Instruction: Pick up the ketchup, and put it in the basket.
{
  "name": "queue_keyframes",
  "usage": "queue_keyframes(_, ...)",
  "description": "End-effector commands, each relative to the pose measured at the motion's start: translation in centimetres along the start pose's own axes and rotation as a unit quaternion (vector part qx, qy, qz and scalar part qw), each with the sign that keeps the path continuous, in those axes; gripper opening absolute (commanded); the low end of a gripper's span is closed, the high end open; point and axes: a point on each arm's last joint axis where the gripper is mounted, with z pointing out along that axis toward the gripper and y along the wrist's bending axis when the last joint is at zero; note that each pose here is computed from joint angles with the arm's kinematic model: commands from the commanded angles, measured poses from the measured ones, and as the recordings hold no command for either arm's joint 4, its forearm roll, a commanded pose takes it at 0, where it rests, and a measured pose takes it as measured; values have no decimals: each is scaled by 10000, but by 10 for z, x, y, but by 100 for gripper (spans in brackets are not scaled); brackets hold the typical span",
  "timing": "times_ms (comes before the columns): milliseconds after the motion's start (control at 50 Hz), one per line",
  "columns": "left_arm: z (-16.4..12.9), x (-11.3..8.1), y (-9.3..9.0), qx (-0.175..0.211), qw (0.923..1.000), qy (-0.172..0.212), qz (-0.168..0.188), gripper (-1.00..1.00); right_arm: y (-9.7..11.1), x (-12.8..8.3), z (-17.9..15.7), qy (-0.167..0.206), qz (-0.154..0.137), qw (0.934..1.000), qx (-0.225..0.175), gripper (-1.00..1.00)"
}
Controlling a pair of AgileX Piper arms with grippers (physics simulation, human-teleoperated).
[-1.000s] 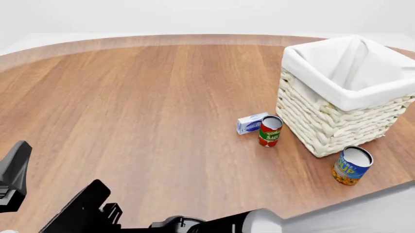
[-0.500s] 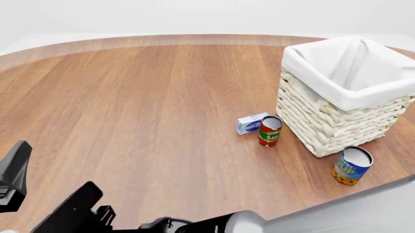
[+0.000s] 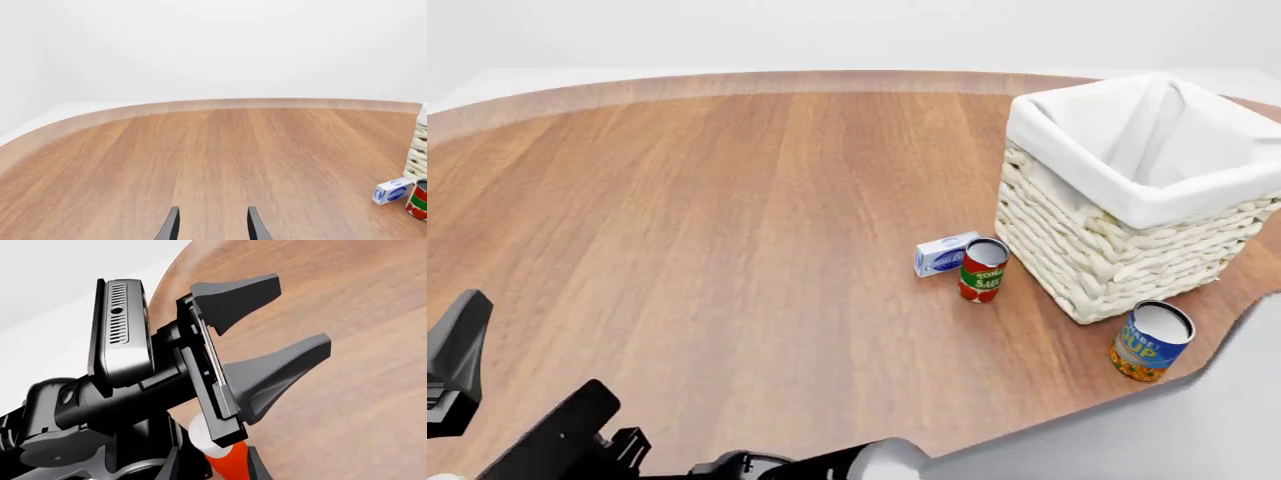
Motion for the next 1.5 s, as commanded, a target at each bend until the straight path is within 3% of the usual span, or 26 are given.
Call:
queue_keyframes(20, 0, 0, 0, 0, 10000, 0, 0, 100, -4, 2, 7, 25, 31, 10000, 40, 100)
queue_keyframes(1060, 0, 0, 0, 0, 10000, 0, 0, 100, -4, 9, 31, 136, 95, 9998, 53, 100)
queue_keyframes(1080, 0, 0, 0, 0, 10000, 0, 0, 100, -3, 9, 30, 131, 93, 9999, 50, -100)
queue_keyframes(1500, 0, 0, 0, 0, 10000, 0, 0, 100, -3, -3, 18, -44, 101, 9999, 28, -100)
